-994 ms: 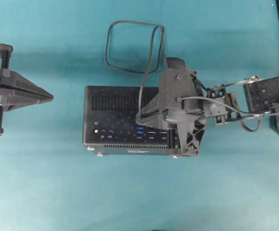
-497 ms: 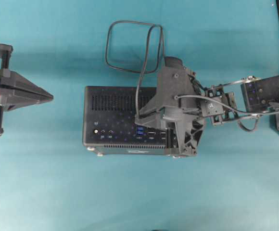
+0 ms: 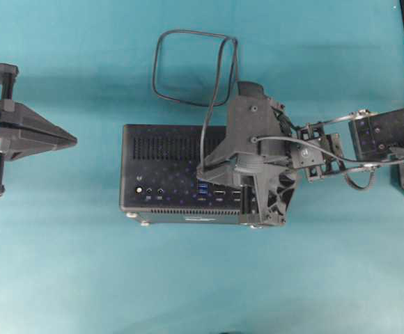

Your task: Insert the USB into the PC box with both arms.

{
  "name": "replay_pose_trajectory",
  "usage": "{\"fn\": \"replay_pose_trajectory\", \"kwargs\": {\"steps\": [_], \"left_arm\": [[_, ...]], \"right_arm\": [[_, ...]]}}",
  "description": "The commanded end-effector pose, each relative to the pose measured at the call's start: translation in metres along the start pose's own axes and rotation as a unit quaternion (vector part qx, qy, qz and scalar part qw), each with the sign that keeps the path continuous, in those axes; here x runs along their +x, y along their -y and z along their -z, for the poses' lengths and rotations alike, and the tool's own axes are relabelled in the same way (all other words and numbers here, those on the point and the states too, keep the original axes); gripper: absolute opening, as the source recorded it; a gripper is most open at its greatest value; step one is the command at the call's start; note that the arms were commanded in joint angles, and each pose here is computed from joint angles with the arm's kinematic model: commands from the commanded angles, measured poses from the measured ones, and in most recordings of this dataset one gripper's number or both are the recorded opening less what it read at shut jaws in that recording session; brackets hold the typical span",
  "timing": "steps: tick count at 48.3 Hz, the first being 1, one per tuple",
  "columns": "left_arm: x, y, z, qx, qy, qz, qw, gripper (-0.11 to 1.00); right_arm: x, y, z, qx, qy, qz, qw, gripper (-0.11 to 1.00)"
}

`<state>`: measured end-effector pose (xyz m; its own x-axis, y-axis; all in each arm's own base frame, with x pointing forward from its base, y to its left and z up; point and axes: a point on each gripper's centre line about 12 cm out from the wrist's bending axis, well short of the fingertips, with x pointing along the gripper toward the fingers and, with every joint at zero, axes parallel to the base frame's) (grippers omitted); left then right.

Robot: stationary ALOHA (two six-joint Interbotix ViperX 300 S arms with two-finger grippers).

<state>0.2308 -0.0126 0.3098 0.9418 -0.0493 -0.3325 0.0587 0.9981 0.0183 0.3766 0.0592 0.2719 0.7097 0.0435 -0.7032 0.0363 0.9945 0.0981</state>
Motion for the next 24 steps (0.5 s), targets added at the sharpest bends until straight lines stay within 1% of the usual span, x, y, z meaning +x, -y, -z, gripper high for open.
{"fn": "replay_pose_trajectory", "kwargs": {"steps": [1,16,24], "left_arm": [[-0.0008,0.0002,-0.0049,0.001,0.008,0.0,1.0,0.0],[-0.0007,0.0002,-0.0043,0.002,0.007,0.0,1.0,0.0],[-0.0007,0.0002,-0.0043,0.001,0.007,0.0,1.0,0.0]], "right_arm": [[0.0116,-0.0202,0.0206,-0.008,-0.041,-0.015,0.999,0.07],[0.0125,-0.0208,0.0137,-0.006,-0.025,-0.02,0.9995,0.07],[0.0108,-0.0161,0.0113,-0.003,-0.021,-0.016,0.9997,0.13]]}}
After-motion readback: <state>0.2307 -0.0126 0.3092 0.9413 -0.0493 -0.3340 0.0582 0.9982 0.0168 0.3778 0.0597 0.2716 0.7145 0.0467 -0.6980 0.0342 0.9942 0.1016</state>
